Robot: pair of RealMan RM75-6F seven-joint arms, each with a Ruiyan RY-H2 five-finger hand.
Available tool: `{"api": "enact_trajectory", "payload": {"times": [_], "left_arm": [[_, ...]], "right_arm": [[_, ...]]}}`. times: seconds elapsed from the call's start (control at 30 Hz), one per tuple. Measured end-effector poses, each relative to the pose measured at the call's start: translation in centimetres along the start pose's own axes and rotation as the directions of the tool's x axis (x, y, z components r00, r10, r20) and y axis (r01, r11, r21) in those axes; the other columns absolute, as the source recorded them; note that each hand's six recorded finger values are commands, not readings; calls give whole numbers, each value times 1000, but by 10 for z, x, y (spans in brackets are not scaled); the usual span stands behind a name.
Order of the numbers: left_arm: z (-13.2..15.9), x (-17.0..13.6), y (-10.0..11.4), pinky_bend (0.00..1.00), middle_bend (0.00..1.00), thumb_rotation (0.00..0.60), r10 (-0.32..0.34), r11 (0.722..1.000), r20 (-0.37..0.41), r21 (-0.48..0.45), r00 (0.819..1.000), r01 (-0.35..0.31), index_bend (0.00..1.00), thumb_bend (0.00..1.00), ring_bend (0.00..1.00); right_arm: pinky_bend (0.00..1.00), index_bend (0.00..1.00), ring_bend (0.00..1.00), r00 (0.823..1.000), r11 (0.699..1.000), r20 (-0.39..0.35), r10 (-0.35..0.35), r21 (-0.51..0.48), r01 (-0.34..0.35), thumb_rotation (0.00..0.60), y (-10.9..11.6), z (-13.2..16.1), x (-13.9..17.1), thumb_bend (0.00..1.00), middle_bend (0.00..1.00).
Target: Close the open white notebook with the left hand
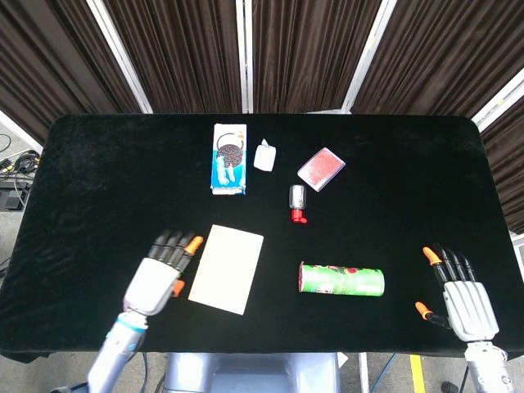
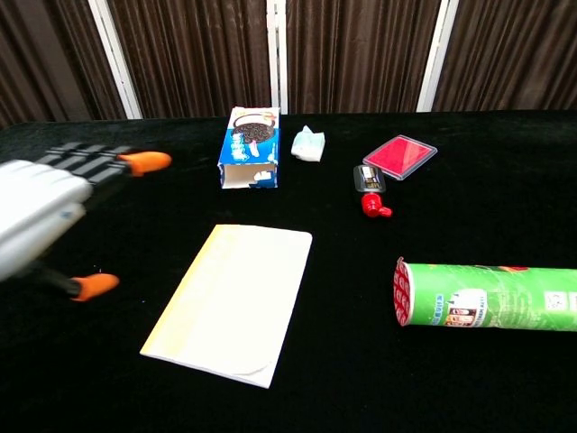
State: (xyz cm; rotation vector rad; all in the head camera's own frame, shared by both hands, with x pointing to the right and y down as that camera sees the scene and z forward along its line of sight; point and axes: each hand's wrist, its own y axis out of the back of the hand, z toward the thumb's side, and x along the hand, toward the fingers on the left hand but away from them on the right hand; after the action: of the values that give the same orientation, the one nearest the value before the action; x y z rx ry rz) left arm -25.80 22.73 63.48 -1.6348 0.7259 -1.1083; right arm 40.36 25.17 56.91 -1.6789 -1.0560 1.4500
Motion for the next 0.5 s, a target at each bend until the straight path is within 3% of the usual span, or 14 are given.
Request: {"api": "enact_trajectory", "payload": {"times": [0.17, 0.3, 0.5], "left_arm": [[-48, -24, 7, 0, 0, 600, -37, 999, -113, 30, 993, 40, 0, 197, 0], [-88, -50, 17, 0, 0, 600, -57, 998, -209, 29, 976, 64, 0, 181, 0], [-126, -87, 26, 0, 0, 600, -67, 998, -319, -3, 945, 70, 0, 177, 0]], "right_arm": [[0, 0, 0, 1000, 1000, -1, -2, 13, 2, 600, 0, 0, -1, 86, 0], [0, 0, 0, 1000, 1000, 0, -10, 14, 10, 600, 2, 0, -2, 86, 0], [0, 0, 0, 1000, 1000, -8, -22, 14, 22, 600, 3, 2, -3, 86, 0]]}}
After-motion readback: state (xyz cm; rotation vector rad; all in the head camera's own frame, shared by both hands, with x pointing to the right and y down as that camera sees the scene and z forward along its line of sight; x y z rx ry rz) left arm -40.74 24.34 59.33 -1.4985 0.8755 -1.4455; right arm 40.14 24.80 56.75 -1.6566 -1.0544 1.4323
